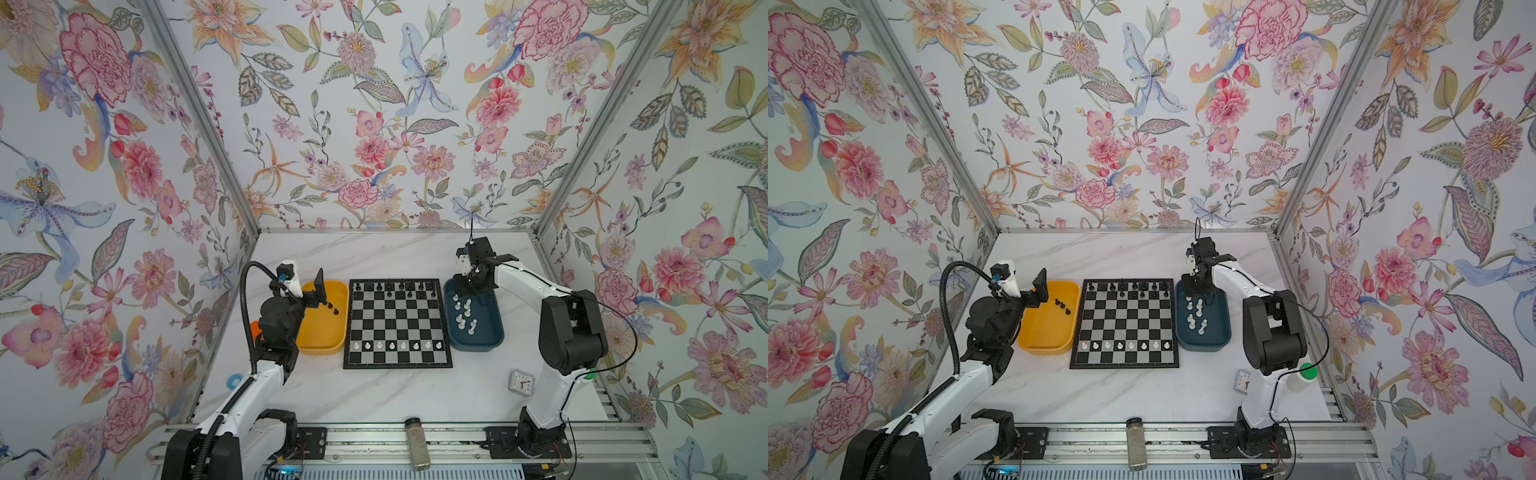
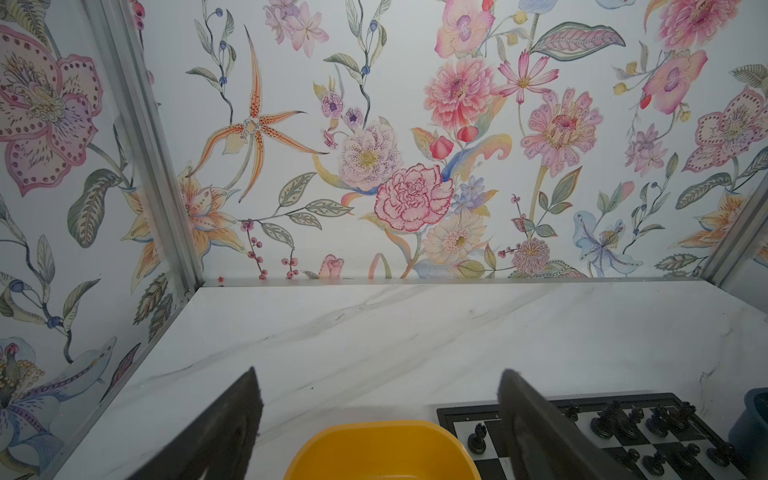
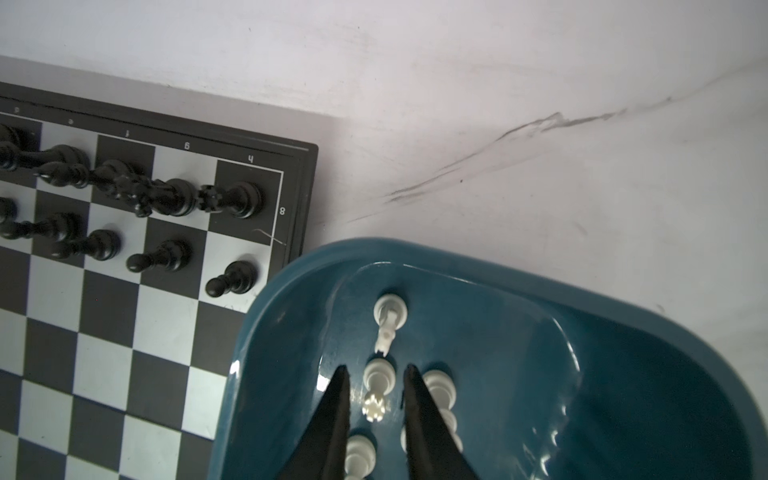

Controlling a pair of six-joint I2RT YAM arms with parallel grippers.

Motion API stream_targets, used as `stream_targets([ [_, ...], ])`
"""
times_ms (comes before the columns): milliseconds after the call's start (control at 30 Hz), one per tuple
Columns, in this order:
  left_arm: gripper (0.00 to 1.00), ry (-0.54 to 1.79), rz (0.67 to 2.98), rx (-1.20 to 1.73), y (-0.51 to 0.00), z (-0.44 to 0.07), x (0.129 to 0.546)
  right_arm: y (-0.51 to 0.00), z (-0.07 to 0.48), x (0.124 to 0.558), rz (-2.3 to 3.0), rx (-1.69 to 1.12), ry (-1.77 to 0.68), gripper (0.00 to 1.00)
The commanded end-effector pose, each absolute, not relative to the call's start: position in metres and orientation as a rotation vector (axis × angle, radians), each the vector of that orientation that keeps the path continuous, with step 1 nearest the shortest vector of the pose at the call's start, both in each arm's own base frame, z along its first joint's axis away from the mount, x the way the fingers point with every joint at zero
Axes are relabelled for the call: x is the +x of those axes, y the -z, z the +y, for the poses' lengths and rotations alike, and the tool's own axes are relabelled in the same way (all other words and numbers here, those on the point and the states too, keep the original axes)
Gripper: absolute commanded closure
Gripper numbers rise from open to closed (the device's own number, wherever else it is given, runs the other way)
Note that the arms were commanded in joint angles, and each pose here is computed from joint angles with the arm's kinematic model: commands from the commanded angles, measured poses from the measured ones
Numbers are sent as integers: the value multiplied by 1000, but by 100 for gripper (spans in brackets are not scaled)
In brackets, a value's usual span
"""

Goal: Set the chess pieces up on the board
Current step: 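Move the right gripper over the teal bin above a white piece, then lower the right gripper and grasp a white piece in the teal bin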

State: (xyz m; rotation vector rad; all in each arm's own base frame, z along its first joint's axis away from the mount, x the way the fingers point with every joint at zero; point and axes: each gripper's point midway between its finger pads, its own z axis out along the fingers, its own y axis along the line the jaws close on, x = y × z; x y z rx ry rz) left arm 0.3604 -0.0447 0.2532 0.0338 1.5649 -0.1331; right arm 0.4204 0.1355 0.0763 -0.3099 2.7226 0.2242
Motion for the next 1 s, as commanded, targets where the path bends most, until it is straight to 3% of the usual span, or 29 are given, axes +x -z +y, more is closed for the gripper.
stream_targets([
  [0, 10, 164, 1523, 36, -270, -50, 361, -62, 137, 416, 2750, -301, -205, 75],
  [967, 10, 159, 1524, 47, -270, -52, 359, -44, 133, 413, 2780, -261, -150, 76],
])
